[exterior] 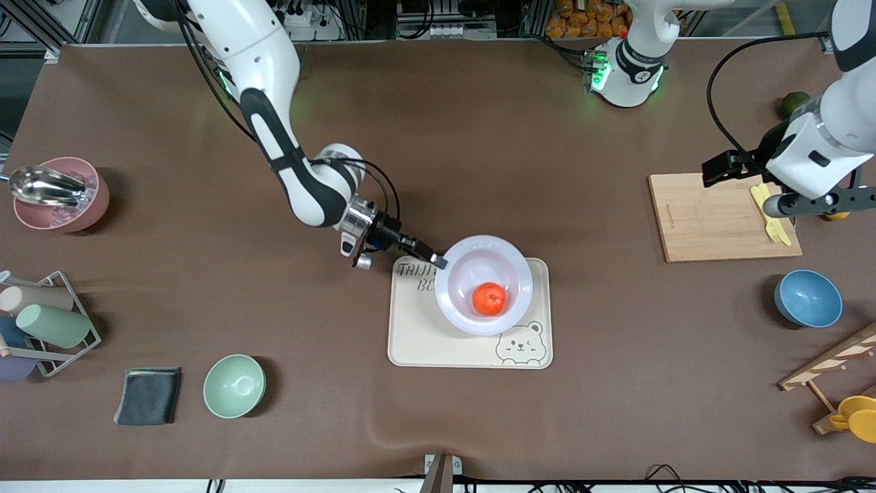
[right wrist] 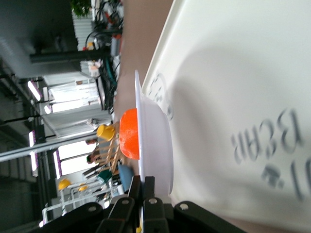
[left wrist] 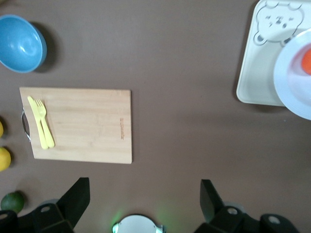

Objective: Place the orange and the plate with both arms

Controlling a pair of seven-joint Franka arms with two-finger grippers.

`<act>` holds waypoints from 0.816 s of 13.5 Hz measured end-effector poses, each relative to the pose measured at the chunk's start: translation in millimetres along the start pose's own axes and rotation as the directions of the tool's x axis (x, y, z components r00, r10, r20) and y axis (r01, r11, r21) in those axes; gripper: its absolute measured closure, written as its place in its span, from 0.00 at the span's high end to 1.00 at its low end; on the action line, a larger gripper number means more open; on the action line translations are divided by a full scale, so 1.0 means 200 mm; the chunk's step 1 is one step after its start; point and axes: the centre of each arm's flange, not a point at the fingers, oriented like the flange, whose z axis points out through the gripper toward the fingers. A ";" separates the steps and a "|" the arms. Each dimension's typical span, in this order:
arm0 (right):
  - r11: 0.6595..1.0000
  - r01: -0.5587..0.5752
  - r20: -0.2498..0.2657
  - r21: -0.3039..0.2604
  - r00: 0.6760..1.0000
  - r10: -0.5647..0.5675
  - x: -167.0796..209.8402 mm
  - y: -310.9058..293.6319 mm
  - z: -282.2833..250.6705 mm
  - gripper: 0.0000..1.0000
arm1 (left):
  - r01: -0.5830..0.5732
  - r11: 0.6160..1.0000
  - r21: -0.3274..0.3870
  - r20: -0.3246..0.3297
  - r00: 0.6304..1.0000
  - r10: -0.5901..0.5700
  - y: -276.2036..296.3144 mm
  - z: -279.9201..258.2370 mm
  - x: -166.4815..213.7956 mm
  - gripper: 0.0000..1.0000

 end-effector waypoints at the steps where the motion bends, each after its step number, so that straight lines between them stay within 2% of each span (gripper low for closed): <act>1: 1.000 0.003 -0.008 -0.009 1.000 -0.003 0.03 0.02 0.04 0.04 | -0.008 1.000 0.000 -0.010 1.000 0.008 0.02 -0.02 -0.01 1.00; 5: 0.999 0.013 -0.012 -0.033 1.000 -0.014 0.08 0.11 0.10 0.04 | -0.034 0.999 -0.002 -0.049 0.998 0.034 0.06 -0.11 -0.08 1.00; 7: 0.998 0.032 -0.019 -0.061 0.999 -0.033 0.10 0.12 0.09 0.22 | -0.084 0.996 0.000 -0.056 0.995 0.084 0.06 -0.13 -0.10 1.00; 10: 0.981 0.116 0.000 -0.158 0.993 -0.117 0.16 0.13 0.05 0.58 | -0.108 0.994 0.002 -0.057 0.993 0.108 0.06 -0.13 -0.11 1.00; 11: 0.978 0.115 0.010 -0.173 0.993 -0.115 0.19 0.12 0.04 0.59 | -0.108 0.994 0.002 -0.058 0.992 0.108 0.06 -0.14 -0.11 1.00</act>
